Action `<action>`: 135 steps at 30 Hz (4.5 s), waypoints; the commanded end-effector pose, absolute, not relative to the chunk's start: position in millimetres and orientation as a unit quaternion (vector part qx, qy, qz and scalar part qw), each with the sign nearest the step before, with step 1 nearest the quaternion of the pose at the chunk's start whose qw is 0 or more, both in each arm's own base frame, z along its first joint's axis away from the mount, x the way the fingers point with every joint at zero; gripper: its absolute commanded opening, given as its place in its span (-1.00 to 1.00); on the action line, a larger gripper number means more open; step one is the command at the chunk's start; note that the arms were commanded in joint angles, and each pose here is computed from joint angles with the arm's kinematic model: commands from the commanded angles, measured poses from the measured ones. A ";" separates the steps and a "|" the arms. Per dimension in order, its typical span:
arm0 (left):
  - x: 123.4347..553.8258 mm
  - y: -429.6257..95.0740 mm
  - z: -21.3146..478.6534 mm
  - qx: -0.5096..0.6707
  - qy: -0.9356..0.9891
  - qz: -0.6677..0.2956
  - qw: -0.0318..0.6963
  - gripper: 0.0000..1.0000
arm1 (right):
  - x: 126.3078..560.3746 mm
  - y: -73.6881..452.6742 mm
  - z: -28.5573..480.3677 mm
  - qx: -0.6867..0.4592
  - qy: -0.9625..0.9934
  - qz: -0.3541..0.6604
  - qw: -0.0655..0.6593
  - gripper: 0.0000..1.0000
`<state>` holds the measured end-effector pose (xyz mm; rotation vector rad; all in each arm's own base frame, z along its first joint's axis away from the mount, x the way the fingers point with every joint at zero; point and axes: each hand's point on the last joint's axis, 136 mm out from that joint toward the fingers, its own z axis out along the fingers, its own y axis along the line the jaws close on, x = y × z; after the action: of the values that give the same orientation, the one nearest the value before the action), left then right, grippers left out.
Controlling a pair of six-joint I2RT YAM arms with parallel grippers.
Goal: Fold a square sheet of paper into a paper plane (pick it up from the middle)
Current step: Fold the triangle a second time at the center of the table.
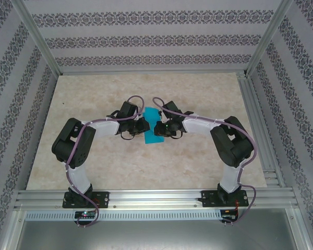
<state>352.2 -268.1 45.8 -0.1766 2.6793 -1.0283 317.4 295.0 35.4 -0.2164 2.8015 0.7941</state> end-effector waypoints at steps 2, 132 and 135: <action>361.4 -276.7 56.7 -0.055 0.913 -0.374 0.155 -0.73 | 325.1 307.2 34.7 -0.079 0.948 0.286 0.111 -0.72; 366.2 -278.6 71.6 -0.066 0.907 -0.371 0.191 -0.14 | 352.6 285.0 67.5 -0.024 0.930 0.324 0.171 -0.56; 360.9 -269.6 64.4 -0.080 0.911 -0.358 0.191 -0.03 | 358.5 286.3 60.3 -0.018 0.933 0.319 0.165 -0.54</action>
<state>360.7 -275.5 60.4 -0.2025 2.5934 -1.0172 345.7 287.6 66.5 -0.0940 2.6608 0.9306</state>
